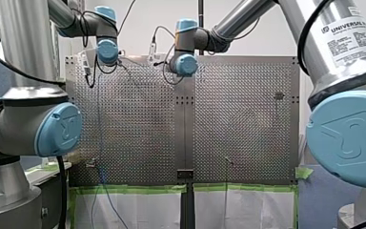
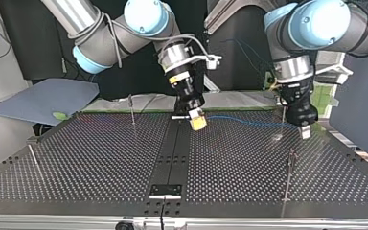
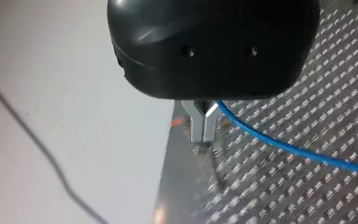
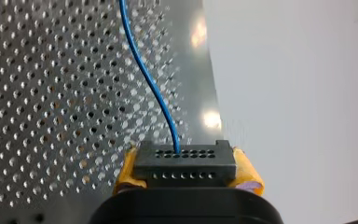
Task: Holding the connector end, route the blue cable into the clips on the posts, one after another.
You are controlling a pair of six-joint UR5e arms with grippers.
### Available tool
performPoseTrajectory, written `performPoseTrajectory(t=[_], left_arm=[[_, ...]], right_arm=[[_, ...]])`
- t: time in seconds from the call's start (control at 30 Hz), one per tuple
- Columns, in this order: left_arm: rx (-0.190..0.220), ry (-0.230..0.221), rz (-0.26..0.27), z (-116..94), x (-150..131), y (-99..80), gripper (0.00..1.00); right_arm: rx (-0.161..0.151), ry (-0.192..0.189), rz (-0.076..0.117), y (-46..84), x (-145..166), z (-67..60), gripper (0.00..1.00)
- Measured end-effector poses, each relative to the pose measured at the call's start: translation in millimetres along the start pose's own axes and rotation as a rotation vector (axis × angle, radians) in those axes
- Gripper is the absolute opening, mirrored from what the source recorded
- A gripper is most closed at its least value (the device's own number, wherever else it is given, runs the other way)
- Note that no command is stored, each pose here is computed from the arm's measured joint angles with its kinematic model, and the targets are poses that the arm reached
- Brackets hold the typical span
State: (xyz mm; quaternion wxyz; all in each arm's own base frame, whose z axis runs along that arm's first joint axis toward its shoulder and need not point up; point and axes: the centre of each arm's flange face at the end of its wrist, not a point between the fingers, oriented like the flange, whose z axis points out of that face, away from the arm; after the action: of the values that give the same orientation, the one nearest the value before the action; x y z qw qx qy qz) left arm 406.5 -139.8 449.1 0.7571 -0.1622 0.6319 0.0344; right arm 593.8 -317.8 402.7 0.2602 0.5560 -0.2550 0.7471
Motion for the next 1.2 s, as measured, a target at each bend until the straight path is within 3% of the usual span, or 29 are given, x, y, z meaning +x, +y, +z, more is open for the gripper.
performPoseTrajectory(t=[0.17, 0.37, 0.53, 0.83, 1.0, 1.2], left_arm=[[-0.018, -0.031, 0.007, 4, -16, 5.8, 0.0], [-0.014, 0.003, 0.024, 10, -7, 7.9, 0.0], [0.011, 0.025, 0.039, 14, 1, 7.4, 0.0], [-0.006, 0.041, 0.058, 30, 14, 15.0, 0.0], [-0.012, 0.036, 0.059, 36, 14, 18.5, 0.0], [0.006, 0.06, 0.073, 48, 22, 18.1, 0.0]], right_arm=[[0.018, -0.014, 0.006, -13.2, -7, 5.1, 0.0], [0.026, -0.025, 0.018, -21.9, -16, 8.5, 0.0], [0.027, -0.018, 0.037, -24.3, -17, 12.6, 0.0], [0.023, -0.026, 0.063, -21.2, -31, 25.3, 0.0], [0.025, -0.032, 0.067, -22.5, -42, 35.0, 0.0], [0.027, -0.018, 0.077, -24.0, -37, 47.6, 0.0]])
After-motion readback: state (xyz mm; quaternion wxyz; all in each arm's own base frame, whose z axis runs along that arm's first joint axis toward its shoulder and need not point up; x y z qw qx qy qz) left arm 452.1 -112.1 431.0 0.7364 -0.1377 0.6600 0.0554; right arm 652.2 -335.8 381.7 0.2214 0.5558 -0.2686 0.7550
